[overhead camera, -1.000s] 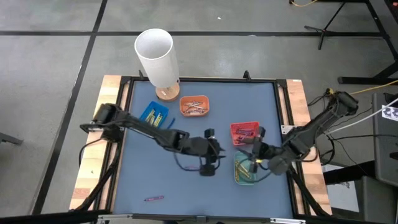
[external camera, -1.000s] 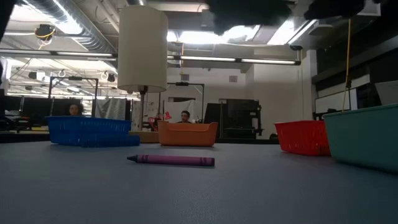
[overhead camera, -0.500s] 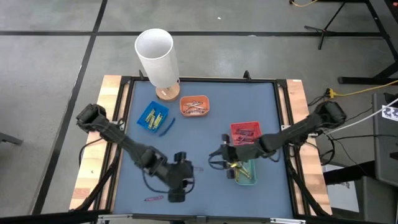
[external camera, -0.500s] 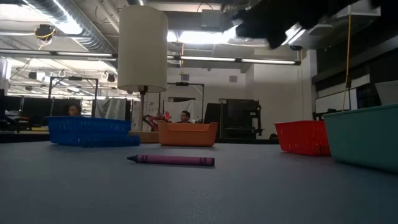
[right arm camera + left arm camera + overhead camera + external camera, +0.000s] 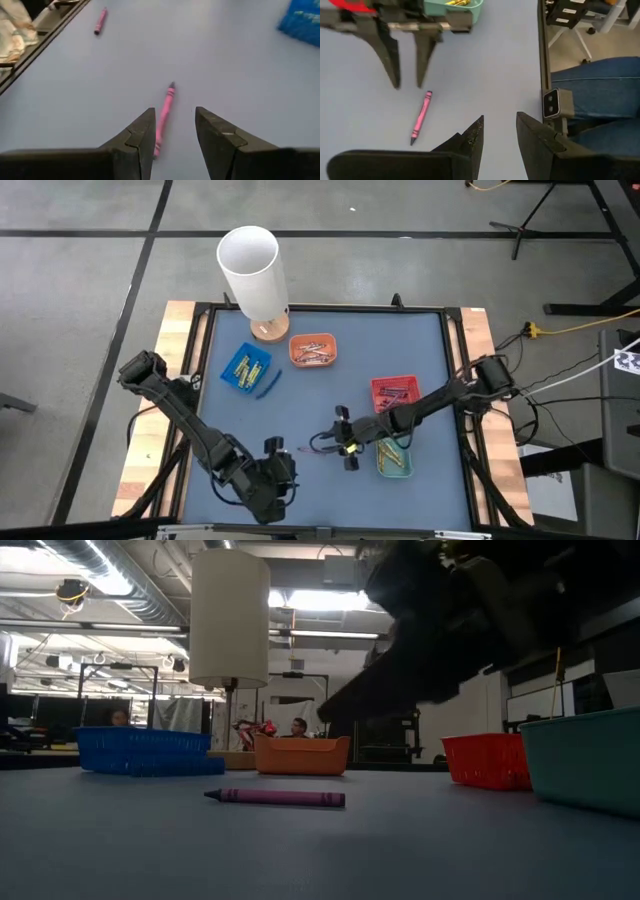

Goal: Sort crayons
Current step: Put the violet crayon into the red bin

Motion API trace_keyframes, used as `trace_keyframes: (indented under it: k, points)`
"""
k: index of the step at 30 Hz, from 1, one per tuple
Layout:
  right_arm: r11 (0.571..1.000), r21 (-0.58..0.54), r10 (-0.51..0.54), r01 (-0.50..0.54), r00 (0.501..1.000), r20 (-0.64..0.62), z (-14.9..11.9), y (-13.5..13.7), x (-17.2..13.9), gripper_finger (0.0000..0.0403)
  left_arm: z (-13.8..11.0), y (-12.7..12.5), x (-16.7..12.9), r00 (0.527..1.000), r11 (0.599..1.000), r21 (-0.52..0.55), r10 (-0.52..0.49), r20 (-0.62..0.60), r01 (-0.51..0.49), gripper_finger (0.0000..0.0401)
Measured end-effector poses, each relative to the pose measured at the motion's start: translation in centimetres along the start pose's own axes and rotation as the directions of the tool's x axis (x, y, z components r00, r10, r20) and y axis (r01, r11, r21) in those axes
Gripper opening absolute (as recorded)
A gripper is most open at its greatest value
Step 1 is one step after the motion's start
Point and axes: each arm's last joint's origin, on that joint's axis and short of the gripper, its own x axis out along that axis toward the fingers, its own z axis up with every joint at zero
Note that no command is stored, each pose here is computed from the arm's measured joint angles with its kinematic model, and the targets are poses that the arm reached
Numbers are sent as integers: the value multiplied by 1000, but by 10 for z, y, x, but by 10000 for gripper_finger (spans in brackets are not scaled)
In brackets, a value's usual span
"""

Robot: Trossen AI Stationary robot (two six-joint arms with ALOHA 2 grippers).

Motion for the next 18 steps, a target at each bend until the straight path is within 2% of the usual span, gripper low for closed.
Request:
trace_keyframes:
  k: [10,18]
  points:
    - [999,-1,49,-49,999,-10,0,5,35,138,-1,1,0,1000,999,-37,16,-5,-16,99]
    - [1000,2,22,-22,999,-39,-4,5,45,138,-1,1,0,1000,999,-39,19,-2,-19,99]
